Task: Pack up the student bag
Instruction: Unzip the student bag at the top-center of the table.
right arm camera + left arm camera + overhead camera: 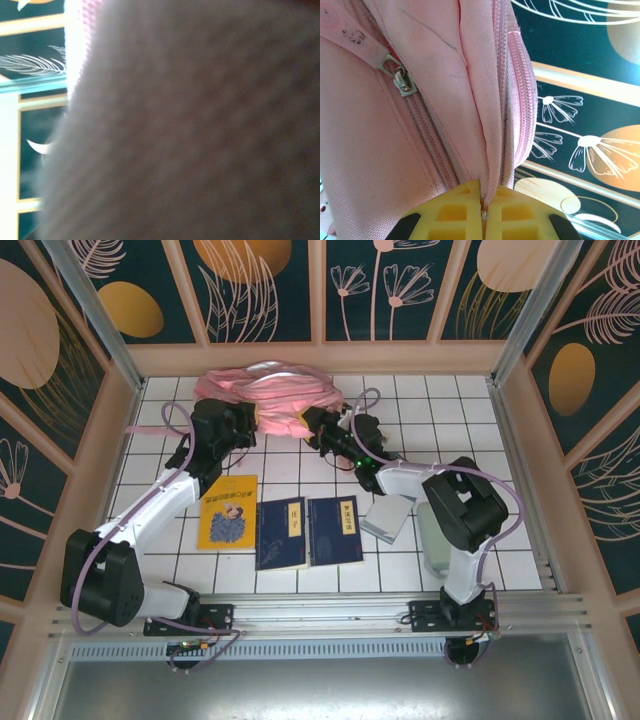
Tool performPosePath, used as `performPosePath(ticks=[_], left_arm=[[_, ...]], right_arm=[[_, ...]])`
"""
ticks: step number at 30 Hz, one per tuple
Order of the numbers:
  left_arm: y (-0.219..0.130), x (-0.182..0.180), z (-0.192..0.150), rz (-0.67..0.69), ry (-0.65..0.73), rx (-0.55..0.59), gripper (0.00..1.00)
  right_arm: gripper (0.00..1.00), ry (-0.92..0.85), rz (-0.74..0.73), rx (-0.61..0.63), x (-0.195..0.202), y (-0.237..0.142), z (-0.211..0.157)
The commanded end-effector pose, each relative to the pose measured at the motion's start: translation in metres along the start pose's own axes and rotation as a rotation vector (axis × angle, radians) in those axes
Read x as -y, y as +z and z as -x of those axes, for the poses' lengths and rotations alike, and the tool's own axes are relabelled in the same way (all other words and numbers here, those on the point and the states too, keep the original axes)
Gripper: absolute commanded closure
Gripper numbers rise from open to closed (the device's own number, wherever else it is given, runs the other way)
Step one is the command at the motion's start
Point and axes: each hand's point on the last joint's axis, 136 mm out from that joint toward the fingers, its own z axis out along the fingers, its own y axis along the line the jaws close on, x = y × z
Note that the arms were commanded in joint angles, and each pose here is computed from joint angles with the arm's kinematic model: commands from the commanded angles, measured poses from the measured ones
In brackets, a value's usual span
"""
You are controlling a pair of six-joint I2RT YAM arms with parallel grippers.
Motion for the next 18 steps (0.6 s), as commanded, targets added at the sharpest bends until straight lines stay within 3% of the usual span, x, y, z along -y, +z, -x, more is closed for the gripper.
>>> performPosePath(ticks=[1, 3, 8, 12, 14, 18], left_arm=[[-0.01, 0.035, -0.039, -0.12, 0.093, -0.171, 0.73], [-0.017, 0.041, -0.039, -0.122, 0.163, -0.159, 0.52], [-0.046, 0.062, -0.02, -0.042, 0.511, -0.036, 0.27], [-0.05, 0.06, -0.022, -0.057, 0.797, -0.122, 0.22], [-0.048, 0.05, -0.023, -0.026, 0.962, -0.171, 0.19], [-0.049, 0.019, -0.014, 0.049, 1.166, -0.188, 0.19]], right_arm=[[0.87, -0.079, 0.094, -0.025, -0.037, 0.0, -0.006], [0.92, -0.094, 0.059, 0.003, -0.036, -0.005, 0.002], [0.94, -0.105, 0.01, 0.005, -0.036, -0.017, 0.018], [0.95, -0.112, -0.098, -0.035, -0.025, -0.025, 0.031], [0.98, -0.121, -0.148, -0.082, -0.022, -0.026, 0.035], [1.0, -0.139, -0.204, -0.134, -0.025, -0.032, 0.047]])
